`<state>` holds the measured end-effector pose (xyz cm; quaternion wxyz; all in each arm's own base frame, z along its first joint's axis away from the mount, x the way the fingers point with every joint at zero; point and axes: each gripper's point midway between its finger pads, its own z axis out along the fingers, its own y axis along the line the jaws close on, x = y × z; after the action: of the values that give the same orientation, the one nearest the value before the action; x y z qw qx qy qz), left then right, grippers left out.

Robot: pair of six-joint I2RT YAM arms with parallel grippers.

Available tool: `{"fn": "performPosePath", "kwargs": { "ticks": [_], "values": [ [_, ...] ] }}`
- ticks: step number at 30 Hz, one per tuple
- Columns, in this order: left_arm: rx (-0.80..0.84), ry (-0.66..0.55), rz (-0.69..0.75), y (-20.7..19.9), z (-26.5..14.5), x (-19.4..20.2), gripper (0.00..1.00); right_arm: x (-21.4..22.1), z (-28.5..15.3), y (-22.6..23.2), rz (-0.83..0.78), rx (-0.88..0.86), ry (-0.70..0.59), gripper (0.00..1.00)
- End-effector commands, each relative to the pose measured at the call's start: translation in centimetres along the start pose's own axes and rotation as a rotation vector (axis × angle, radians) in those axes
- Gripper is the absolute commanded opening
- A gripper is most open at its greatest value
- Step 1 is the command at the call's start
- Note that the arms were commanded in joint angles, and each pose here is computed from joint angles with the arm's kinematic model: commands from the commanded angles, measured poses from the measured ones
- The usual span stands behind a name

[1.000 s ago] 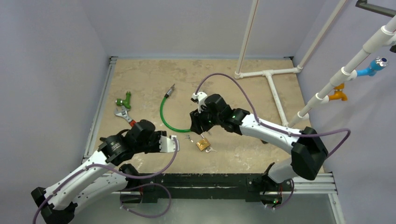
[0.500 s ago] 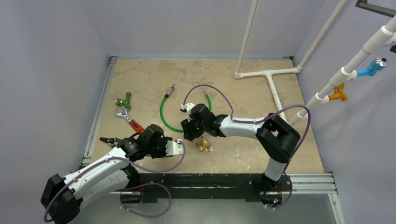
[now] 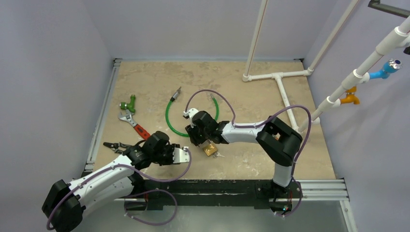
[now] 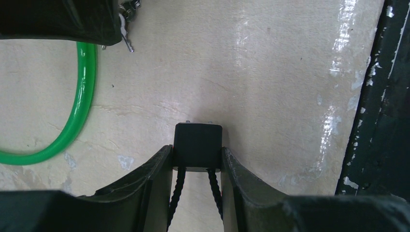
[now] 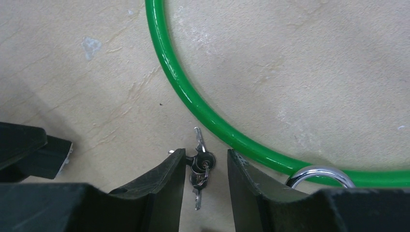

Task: Unlock with the key
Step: Place the lock at the center of the board, then pick up the key from the center of the board.

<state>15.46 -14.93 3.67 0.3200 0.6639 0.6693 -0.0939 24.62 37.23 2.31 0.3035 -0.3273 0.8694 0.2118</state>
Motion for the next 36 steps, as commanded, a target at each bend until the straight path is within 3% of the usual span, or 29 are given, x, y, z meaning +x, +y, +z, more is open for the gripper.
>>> {"fn": "performPosePath", "kwargs": {
  "ticks": [1, 10, 11, 18, 21, 29, 36],
  "values": [
    [0.015, -0.102, 0.001, -0.1, 0.2, -2.0, 0.24, -0.9, 0.2, -1.2, -0.035, 0.081, -0.022, 0.36],
    [0.005, -0.133, -0.02, 0.4, -0.8, -3.2, 0.73, 1.3, -0.9, -1.0, -0.053, 0.104, 0.02, 0.41],
    [0.002, -0.131, -0.026, 0.5, -1.1, -3.4, 0.75, 1.3, -0.9, -0.9, -0.055, 0.106, 0.021, 0.41],
    [-0.084, -0.191, -0.05, 2.5, -5.0, -6.2, 0.76, 1.8, -0.5, -0.5, -0.066, 0.113, 0.036, 0.23],
    [-0.121, -0.219, -0.064, 3.5, -7.1, -7.6, 0.76, 2.2, -0.4, -0.4, -0.067, 0.117, 0.048, 0.0],
    [-0.242, -0.303, -0.025, 6.1, -10.7, -10.5, 0.75, 1.6, -1.9, 1.2, -0.045, 0.031, 0.003, 0.0],
    [-0.222, -0.307, 0.015, 5.9, -9.2, -10.3, 0.73, -1.7, -4.9, 3.4, 0.015, -0.103, -0.116, 0.0]
  ]
}}
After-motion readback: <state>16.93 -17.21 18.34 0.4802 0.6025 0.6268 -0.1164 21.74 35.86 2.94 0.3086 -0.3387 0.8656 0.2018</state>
